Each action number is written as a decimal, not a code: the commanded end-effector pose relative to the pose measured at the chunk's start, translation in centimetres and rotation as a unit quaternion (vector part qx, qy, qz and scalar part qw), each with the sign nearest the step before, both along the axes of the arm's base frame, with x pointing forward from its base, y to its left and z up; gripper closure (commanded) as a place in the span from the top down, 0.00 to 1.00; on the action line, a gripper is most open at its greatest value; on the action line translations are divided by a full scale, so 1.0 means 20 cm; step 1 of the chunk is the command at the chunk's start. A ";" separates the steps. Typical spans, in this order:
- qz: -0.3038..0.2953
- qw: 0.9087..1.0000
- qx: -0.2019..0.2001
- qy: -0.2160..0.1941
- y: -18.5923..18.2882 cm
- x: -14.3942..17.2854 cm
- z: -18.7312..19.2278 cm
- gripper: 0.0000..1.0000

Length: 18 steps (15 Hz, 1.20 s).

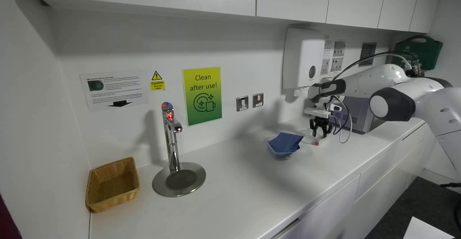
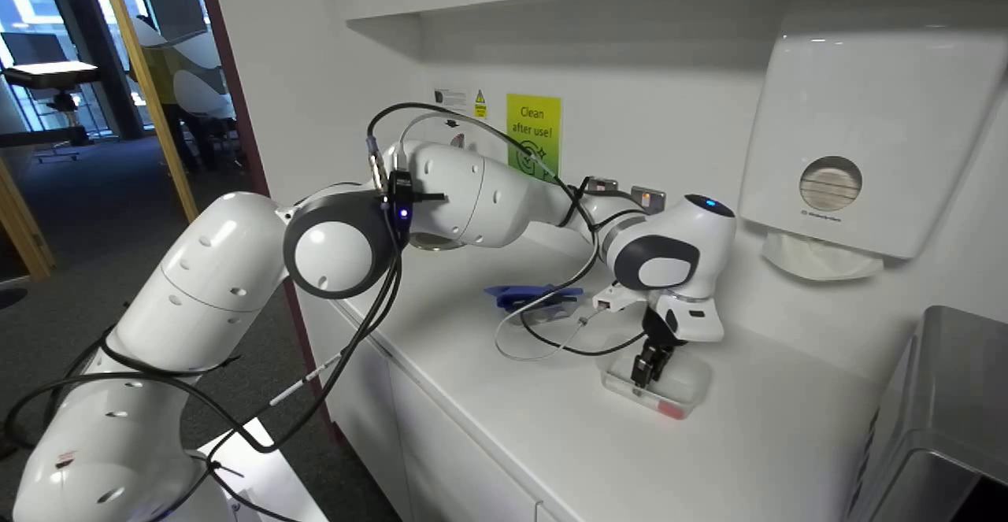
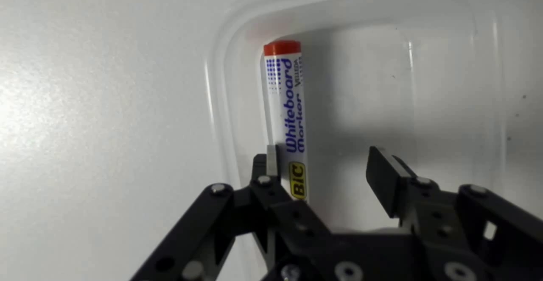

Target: Put the blue towel in the clear bowl on the left then remove the red marker from the bowl on the right.

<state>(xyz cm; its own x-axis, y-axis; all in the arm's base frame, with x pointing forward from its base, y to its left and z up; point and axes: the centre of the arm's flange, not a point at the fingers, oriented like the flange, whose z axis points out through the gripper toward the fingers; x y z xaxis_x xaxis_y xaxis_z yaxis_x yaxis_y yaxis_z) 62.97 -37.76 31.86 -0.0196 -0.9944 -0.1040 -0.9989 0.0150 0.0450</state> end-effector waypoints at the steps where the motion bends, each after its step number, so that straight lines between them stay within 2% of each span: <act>1: -0.048 0.998 -0.034 -0.010 -0.02 0.00 0.01 0.59; 6: -0.100 0.991 -0.073 -0.047 -0.05 0.03 0.04 0.77; 8: -0.108 0.990 -0.075 -0.050 -0.05 0.04 0.06 0.76; 12: -0.090 0.994 -0.052 -0.040 -0.03 0.04 0.05 0.75; 14: -0.082 0.995 -0.039 -0.031 -0.02 0.04 0.04 0.81; 17: -0.066 0.998 -0.016 -0.010 0.00 0.02 0.03 0.82; 18: -0.060 0.998 -0.008 -0.001 0.00 0.02 0.02 0.87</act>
<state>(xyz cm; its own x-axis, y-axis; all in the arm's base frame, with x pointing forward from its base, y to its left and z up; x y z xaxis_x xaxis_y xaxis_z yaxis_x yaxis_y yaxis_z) 63.89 -37.73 31.75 -0.1777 -0.9832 -0.0413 -0.9841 0.1777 0.0049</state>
